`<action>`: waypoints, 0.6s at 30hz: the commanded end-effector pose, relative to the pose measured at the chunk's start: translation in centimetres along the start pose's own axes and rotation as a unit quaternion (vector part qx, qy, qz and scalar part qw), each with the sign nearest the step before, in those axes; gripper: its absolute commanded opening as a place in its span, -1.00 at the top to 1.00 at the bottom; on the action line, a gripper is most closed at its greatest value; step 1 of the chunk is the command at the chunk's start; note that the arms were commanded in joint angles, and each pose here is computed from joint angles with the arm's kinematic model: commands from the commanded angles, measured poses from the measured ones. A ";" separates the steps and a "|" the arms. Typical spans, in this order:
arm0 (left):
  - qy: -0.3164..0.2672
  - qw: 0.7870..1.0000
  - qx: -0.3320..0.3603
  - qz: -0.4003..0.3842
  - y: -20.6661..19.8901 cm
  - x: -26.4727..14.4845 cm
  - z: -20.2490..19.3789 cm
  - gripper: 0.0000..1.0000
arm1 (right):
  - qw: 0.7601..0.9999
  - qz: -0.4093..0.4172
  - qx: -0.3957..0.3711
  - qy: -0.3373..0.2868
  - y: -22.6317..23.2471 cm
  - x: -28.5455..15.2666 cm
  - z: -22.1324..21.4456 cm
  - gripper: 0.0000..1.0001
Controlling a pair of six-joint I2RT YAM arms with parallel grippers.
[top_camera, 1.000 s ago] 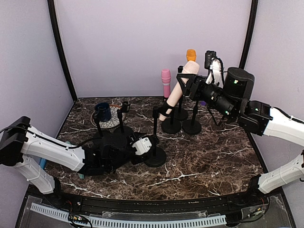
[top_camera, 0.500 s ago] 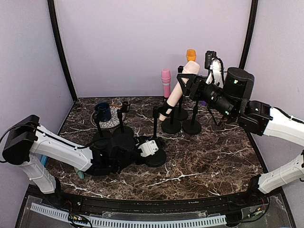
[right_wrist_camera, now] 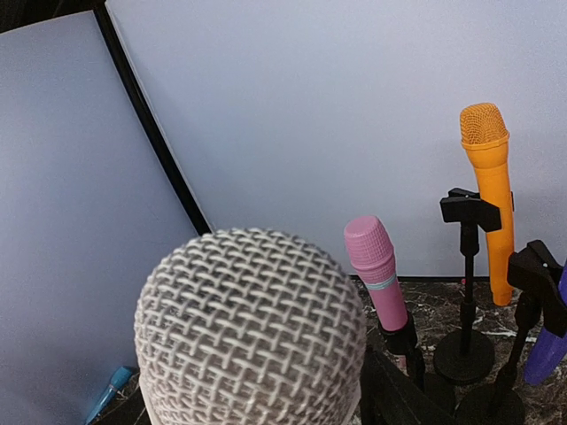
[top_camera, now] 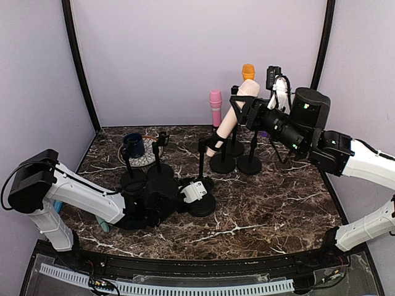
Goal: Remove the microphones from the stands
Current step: Unscrew the knob on the microphone stand.
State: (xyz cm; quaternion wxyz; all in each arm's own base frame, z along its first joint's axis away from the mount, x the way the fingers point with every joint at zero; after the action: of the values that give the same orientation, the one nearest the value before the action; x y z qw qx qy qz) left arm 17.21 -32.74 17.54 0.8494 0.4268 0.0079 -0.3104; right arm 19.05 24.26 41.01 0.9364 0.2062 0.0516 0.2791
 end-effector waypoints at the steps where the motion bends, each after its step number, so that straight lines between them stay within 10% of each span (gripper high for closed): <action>1: -0.005 0.999 -0.028 0.035 0.8 0.0 0.7 0.46 | 1.000 0.002 0.009 -0.016 0.2 -0.6 0.8 -0.29; 18: -0.010 0.988 -0.151 -0.001 0.9 -0.9 0.4 0.74 | 1.000 0.002 0.008 -0.016 0.1 -0.8 0.8 -0.29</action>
State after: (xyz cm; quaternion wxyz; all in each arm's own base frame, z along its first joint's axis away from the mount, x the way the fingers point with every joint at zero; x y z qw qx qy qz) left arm 17.19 -32.65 17.39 0.8796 0.3650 0.0352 -0.3029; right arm 18.86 23.95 41.13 0.9365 0.2065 0.0511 0.2788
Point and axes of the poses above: each gripper's point midway between its finger pads, its own x axis out along the fingers, its own y axis along the line the jaws close on, z = x × y, the point moved 10 cm from there along -x, back along the fingers, and after that the axes turned 4 degrees about x, right-handed, at the moved point
